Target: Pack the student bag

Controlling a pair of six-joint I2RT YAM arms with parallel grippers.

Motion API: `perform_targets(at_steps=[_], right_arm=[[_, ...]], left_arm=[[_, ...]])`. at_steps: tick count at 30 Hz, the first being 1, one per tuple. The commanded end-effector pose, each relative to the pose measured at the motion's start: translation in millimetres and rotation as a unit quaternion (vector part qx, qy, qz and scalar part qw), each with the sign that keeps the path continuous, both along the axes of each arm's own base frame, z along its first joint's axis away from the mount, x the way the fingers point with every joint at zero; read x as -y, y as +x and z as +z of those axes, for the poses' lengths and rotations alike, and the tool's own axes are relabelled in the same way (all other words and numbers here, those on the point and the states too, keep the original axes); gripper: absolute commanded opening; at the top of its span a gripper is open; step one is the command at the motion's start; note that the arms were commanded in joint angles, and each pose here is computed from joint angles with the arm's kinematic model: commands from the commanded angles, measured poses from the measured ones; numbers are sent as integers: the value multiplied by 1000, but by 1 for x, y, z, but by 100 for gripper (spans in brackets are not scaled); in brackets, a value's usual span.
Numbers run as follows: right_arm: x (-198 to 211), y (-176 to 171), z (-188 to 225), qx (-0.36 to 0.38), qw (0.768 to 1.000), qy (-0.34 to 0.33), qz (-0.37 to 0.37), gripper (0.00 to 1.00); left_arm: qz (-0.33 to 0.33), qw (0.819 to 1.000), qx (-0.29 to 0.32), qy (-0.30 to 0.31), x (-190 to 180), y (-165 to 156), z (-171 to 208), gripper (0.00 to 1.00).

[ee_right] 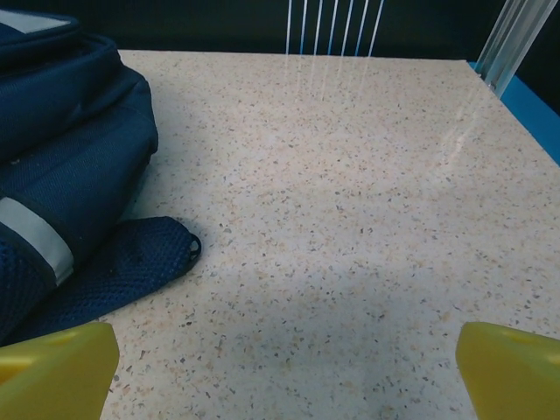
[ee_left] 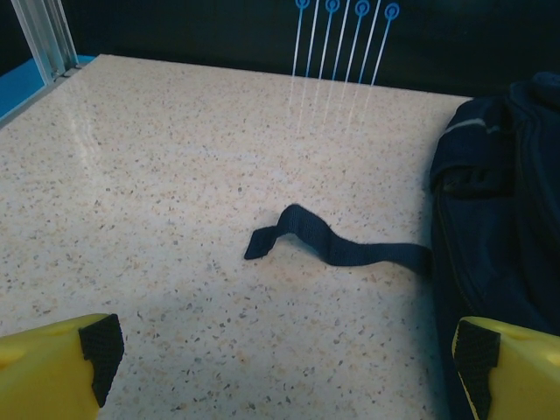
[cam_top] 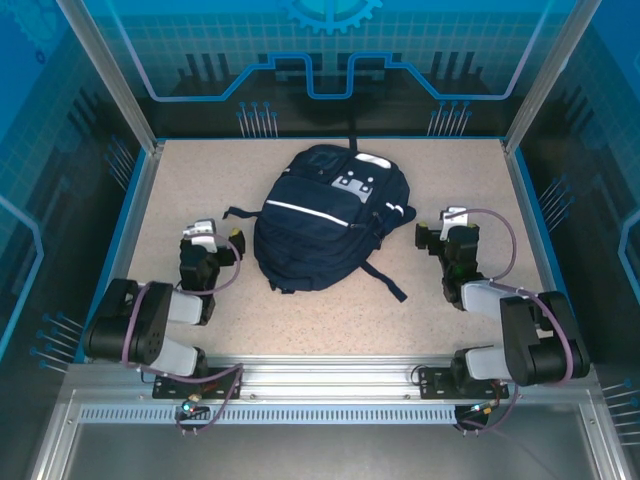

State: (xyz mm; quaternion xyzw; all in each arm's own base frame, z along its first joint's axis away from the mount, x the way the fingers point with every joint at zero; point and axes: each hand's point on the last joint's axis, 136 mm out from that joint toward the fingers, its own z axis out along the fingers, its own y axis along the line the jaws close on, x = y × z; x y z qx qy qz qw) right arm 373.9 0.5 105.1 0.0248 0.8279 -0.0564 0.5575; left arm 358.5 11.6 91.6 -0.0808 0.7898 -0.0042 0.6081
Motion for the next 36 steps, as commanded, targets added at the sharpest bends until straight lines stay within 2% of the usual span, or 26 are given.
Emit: perform_targets(at_steps=[1,7,12,23,25,36], right_arm=[[-2,10,7,26,1000,-1,18,100],[-10,15,-6,22,999,-5,41,100],[-5,19,-9,6,1000,-6,22,100],[-4,19,-9,5,1000,-6,21,100],[-4,20,-8,6,1000,-6,21,100],[-5,20,-8,6,1000,-6,22,100]], left_arm=[[0,999,46,4,-3,12,16,99],[-8,1000,25,7,0,21,14,99],[1,999,-30,13,-1,37,4,99],[-20,999,-14,26,9,34,7,99],[-11,999,-33,21,5,38,4,99],[-9,999,-33,19,3,39,4,99]])
